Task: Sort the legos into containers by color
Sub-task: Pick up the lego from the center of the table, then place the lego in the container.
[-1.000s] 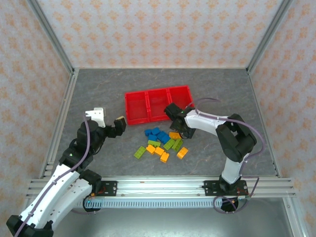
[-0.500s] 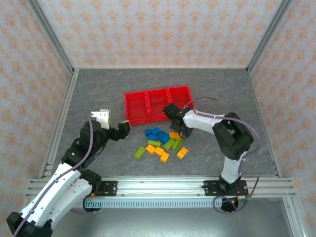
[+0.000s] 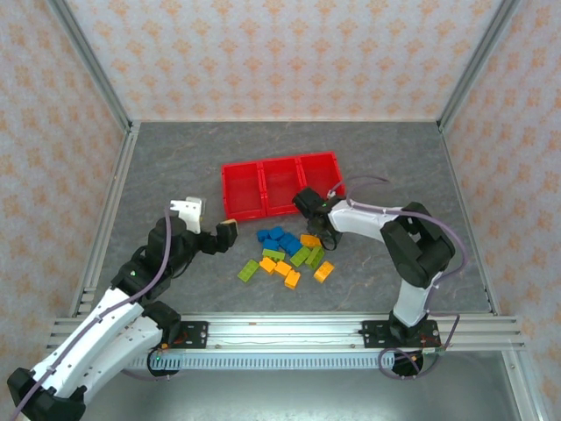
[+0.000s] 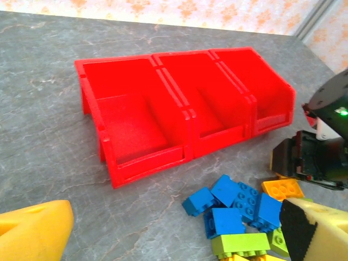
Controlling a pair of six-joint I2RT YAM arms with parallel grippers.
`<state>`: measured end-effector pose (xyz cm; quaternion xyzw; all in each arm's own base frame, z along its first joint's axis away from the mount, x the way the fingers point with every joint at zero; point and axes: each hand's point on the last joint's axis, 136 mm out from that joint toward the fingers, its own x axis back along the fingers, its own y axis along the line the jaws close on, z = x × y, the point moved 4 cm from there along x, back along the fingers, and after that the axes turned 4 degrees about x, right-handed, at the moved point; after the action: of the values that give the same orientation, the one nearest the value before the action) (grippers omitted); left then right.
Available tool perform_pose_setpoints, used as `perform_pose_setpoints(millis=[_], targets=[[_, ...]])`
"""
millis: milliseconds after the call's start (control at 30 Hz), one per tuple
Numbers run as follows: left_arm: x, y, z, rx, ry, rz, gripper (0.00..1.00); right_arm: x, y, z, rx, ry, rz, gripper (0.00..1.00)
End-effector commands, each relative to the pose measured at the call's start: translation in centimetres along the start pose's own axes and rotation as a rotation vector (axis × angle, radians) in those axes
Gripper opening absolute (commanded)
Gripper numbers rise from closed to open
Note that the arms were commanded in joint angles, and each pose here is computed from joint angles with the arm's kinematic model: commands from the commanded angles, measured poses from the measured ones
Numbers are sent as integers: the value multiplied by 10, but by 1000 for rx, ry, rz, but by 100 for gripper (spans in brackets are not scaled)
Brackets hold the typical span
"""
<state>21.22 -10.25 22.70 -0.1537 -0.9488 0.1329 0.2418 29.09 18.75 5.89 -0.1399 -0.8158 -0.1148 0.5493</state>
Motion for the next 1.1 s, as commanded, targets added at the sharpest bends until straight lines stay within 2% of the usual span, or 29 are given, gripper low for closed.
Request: perform_pose_setpoints(millis=[0, 200, 400, 500, 667, 767, 867, 1067], targets=[[9, -10, -8, -18, -12, 36, 99, 14, -1, -10, 18, -75, -21, 38], [10, -13, -9, -8, -8, 42, 99, 42, 1, -21, 53, -128, -102, 25], [11, -23, -9, 40, 33, 93, 99, 113, 14, -61, 72, -315, -277, 25], [12, -25, -7, 35, 27, 100, 99, 133, 30, -84, 168, -415, -320, 25], [14, -26, -5, 3, 23, 108, 99, 116, 51, -122, 400, -479, -269, 25], [18, -16, -12, 8, -23, 41, 99, 96, 56, -139, 483, -497, -239, 25], [30, 0, -21, 34, -107, -62, 99, 78, 59, -152, 534, -478, -222, 24], [51, 5, -29, 64, -229, -40, 99, 48, 58, -161, 556, -418, -250, 25]])
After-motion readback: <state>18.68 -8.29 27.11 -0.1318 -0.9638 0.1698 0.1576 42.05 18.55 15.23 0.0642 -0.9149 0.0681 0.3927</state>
